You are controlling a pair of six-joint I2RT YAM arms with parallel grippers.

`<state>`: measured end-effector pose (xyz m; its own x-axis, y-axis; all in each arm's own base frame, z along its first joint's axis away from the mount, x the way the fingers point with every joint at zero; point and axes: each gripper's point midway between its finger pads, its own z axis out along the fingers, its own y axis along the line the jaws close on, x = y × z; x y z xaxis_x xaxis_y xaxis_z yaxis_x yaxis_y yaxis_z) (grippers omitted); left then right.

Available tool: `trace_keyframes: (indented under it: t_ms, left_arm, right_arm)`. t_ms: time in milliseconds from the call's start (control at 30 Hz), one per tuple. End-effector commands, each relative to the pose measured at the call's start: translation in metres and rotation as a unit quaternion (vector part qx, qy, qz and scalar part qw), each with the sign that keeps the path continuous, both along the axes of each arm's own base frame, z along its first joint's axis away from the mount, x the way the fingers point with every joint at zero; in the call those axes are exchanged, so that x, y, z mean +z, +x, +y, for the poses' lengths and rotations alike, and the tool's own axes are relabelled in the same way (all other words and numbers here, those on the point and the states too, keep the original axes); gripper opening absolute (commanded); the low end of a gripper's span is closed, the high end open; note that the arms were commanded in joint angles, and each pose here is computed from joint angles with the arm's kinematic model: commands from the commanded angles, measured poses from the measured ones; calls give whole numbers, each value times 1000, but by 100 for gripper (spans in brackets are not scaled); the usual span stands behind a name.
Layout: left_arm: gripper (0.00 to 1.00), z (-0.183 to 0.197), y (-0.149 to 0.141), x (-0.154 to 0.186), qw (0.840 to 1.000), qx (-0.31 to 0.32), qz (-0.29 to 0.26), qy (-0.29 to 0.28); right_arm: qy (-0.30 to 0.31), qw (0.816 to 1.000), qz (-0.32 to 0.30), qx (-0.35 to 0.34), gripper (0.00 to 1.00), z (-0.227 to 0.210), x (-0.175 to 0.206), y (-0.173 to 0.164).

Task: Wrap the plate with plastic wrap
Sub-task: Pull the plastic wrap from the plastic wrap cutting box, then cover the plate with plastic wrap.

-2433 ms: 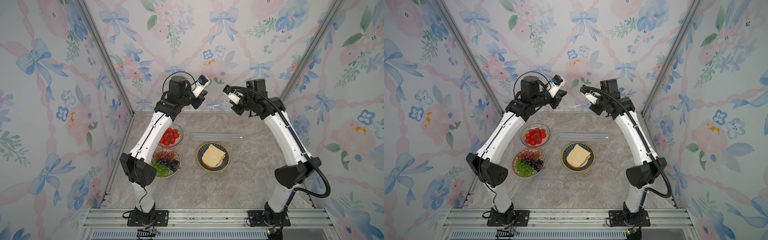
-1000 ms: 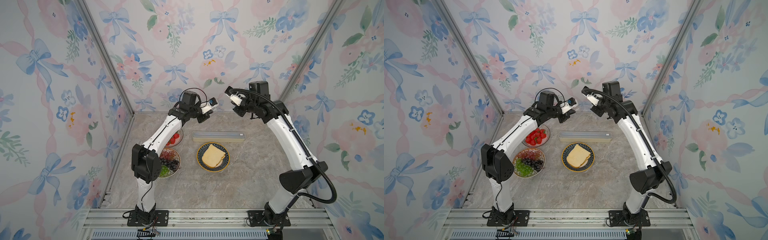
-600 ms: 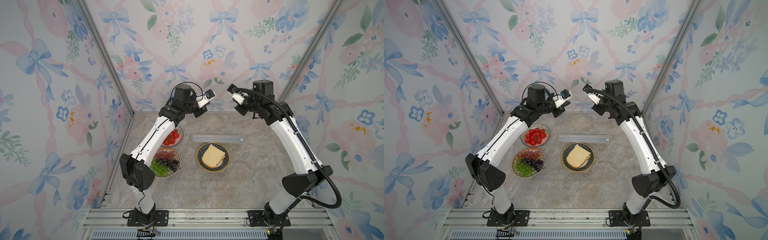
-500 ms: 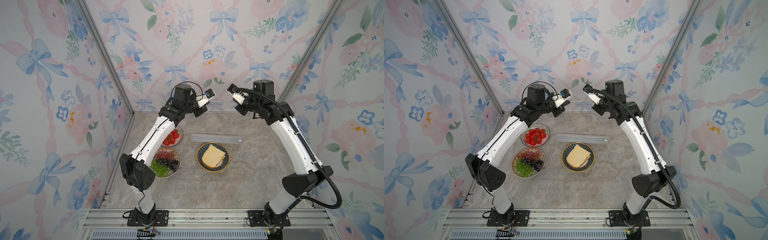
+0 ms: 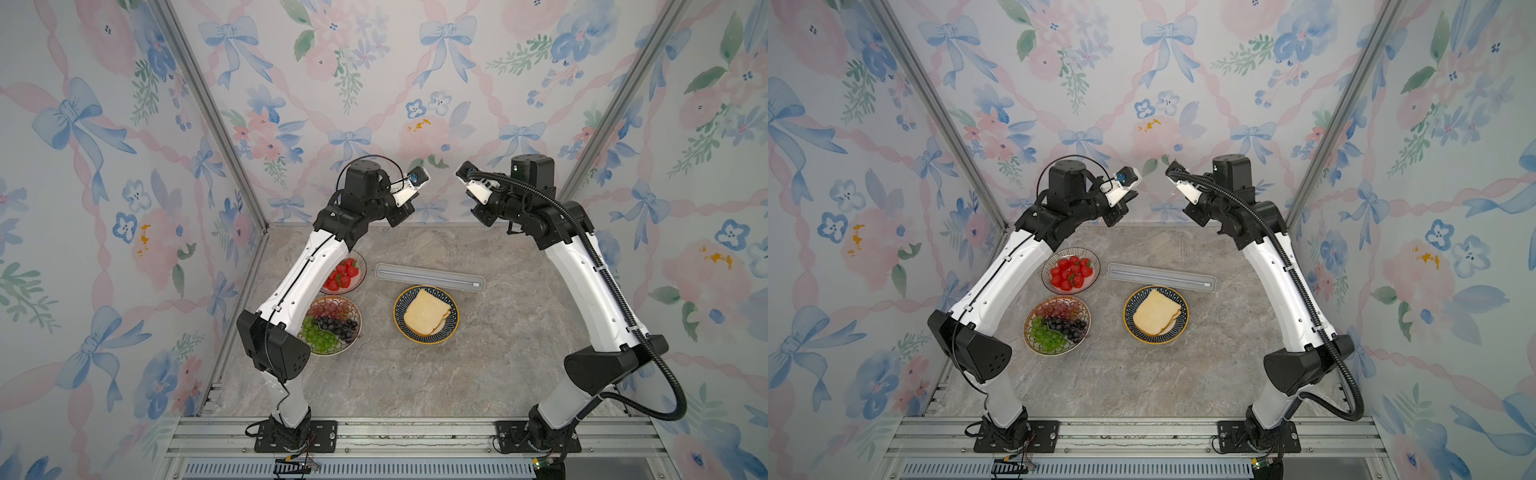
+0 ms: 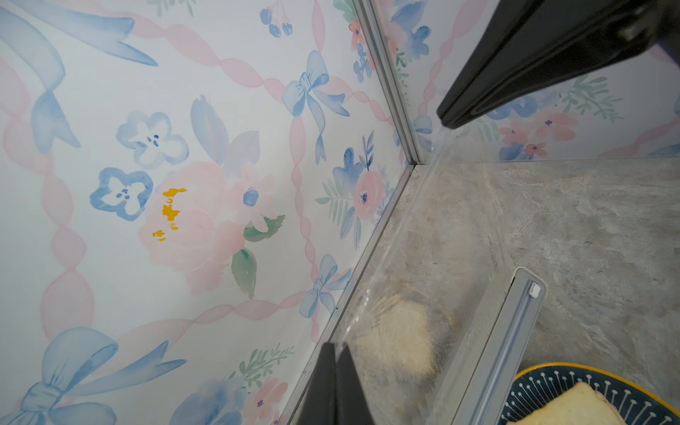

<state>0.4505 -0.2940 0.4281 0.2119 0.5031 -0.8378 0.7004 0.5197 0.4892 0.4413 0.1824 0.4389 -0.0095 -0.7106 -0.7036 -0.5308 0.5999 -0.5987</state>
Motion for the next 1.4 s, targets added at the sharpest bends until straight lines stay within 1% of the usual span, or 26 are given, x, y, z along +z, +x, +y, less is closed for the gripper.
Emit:
trace_keyframes:
  t_ms: [0, 267, 400, 500, 633, 767, 867, 967, 1100, 1267, 1367]
  left_arm:
    - [0, 4, -5, 33, 999, 11, -32, -23]
    - [0, 3, -11, 45, 999, 14, -44, -28]
    - [0, 3, -7, 43, 999, 19, -43, -26]
    - [0, 1, 1, 31, 999, 26, -34, -19]
    - [0, -4, 17, 7, 999, 28, -15, -8]
    - [0, -10, 34, -10, 999, 31, 13, -19]
    - [0, -13, 37, -17, 999, 26, 20, -19]
    - [0, -7, 28, -16, 999, 28, 22, -15]
    - [0, 8, 4, -16, 999, 32, 23, -4]
    - [0, 20, -30, -37, 998, 39, 47, 12]
    - [0, 26, -51, -50, 997, 45, 63, 18]
  right_arm:
    - [19, 998, -51, -19, 0, -8, 41, -9]
    - [20, 998, -56, -19, 0, -7, 45, -10]
    - [17, 998, -50, -21, 0, -7, 38, -6]
    - [11, 999, -38, -23, 0, -6, 24, 1]
    - [11, 999, -22, -26, 0, -4, 5, 12]
    - [8, 999, -5, -32, 0, -4, -11, 24]
    - [8, 1000, 4, -27, 0, 1, -18, 24]
    - [12, 1000, 5, -23, 0, 1, -17, 15]
    - [23, 1000, 11, -14, 0, 1, -19, -10]
    - [20, 999, 31, -12, 0, 8, -41, -45]
    - [14, 999, 45, -17, 0, 13, -56, -73]
